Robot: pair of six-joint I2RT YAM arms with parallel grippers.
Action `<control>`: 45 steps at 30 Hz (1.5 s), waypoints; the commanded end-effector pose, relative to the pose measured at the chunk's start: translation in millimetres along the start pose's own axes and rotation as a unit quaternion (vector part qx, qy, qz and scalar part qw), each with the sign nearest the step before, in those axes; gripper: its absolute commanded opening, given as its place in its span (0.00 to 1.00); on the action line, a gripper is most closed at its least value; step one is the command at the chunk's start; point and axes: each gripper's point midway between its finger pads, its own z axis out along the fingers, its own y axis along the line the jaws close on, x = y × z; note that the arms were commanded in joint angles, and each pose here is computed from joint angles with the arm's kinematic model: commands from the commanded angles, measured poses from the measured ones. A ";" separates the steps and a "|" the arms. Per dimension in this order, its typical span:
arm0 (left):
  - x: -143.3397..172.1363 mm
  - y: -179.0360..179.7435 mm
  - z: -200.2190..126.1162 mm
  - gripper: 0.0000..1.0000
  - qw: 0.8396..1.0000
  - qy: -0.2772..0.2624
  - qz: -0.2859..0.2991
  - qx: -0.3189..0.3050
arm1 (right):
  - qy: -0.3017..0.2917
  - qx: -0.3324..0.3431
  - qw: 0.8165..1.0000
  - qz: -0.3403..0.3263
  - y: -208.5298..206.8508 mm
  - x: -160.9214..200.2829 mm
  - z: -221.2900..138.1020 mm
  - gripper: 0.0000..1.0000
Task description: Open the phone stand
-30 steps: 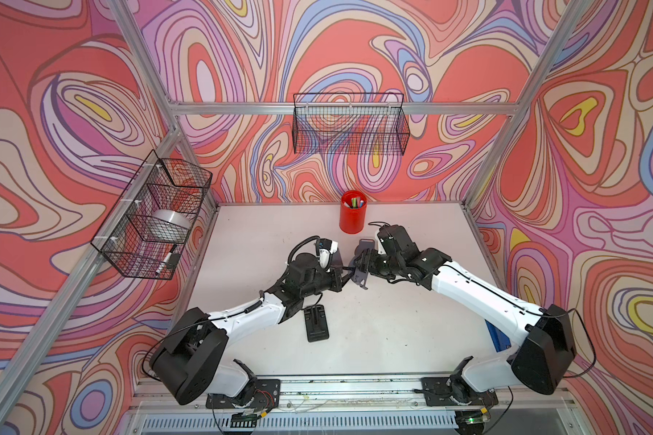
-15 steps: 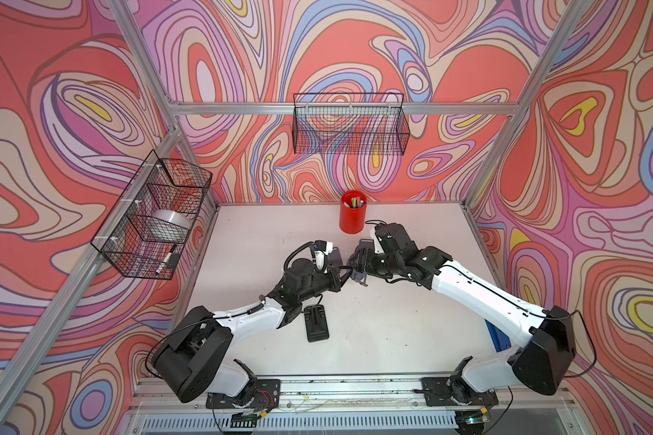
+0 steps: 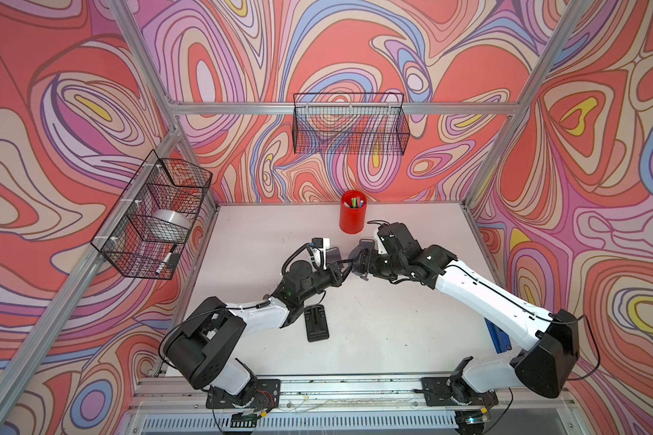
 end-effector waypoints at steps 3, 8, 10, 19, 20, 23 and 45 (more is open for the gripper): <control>-15.8 -22.1 0.5 0.00 0.999 -0.022 0.009 0.043 | -0.007 -0.003 1.000 -0.006 5.3 -5.9 -1.3 0.82; -14.8 -22.4 -0.3 0.00 0.999 -0.019 0.013 0.043 | -0.006 -0.011 1.000 0.003 8.6 -7.0 4.3 0.82; -14.1 -22.1 0.2 0.00 0.999 -0.017 0.013 0.042 | -0.009 -0.022 1.000 0.007 12.4 -7.9 5.6 0.80; -11.1 -19.1 1.7 0.00 0.999 -0.012 0.017 0.038 | 0.001 -0.047 0.999 0.009 25.4 -10.5 14.0 0.77; -11.1 -19.8 1.5 0.00 0.999 -0.011 0.018 0.040 | 0.003 -0.048 0.999 0.009 26.1 -10.6 15.2 0.77; -10.2 -20.4 2.2 0.00 0.999 -0.009 0.018 0.042 | 0.003 -0.046 0.999 0.009 25.8 -10.9 17.8 0.77; 7.9 -34.4 2.7 0.15 0.995 0.075 0.049 0.048 | 0.023 -0.038 0.998 -0.054 27.3 -8.1 16.8 0.22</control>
